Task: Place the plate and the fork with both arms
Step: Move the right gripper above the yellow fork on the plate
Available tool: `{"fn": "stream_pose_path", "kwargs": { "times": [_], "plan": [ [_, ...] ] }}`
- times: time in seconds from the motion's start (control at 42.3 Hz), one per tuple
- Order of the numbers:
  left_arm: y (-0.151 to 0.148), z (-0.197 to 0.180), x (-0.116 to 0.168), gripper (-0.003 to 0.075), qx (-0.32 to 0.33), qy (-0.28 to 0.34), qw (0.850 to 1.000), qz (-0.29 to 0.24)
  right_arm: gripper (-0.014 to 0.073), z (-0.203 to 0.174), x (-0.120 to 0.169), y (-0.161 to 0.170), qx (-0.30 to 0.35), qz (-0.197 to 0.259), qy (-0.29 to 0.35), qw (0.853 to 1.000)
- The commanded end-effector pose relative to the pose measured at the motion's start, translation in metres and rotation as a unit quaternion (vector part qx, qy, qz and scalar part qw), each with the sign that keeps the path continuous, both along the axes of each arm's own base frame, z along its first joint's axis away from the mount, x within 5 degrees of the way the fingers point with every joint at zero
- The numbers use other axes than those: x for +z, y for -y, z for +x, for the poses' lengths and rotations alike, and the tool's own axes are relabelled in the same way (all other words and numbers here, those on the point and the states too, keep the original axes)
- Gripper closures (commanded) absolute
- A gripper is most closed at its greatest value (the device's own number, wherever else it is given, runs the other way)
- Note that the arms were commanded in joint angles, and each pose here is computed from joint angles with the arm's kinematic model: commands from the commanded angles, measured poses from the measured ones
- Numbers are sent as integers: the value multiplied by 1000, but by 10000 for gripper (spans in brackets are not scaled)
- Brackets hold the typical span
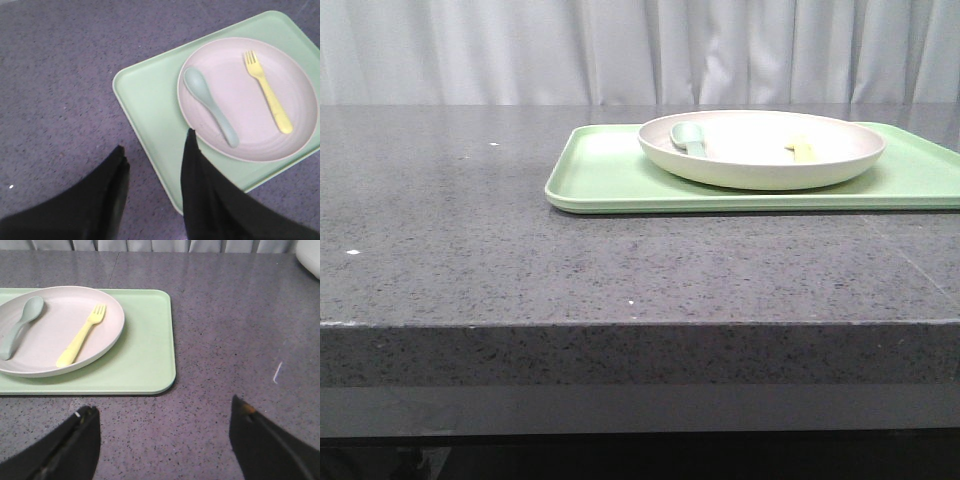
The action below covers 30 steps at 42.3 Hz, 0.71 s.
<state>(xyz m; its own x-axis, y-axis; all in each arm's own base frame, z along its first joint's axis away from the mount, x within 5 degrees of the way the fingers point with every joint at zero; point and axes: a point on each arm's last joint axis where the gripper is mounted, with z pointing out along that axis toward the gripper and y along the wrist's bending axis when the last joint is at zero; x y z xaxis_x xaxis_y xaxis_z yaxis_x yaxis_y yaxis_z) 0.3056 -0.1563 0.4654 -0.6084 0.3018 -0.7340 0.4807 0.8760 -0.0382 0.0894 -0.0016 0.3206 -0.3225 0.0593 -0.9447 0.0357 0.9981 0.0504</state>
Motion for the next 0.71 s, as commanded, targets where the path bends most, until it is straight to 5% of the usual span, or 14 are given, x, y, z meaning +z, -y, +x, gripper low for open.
{"fn": "stream_pose_path", "kwargs": {
  "times": [0.0, 0.379, 0.497, 0.686],
  "plan": [
    [-16, -31, 15, 470, 5, 66, 998, -16, 34, 3, 16, 0, 2, -10, 43, 999],
    [-59, -84, -73, 470, 30, 3, 998, 55, 34, 2, 13, -1, 5, 11, 28, 1000],
    [-72, -99, -92, 470, 48, -16, 998, 22, 34, 7, 15, -4, 10, 40, 13, 999],
    [-81, -139, -106, 470, -20, -18, 999, -35, 35, 31, 25, -8, 18, 73, -57, 996]
  ]
}}
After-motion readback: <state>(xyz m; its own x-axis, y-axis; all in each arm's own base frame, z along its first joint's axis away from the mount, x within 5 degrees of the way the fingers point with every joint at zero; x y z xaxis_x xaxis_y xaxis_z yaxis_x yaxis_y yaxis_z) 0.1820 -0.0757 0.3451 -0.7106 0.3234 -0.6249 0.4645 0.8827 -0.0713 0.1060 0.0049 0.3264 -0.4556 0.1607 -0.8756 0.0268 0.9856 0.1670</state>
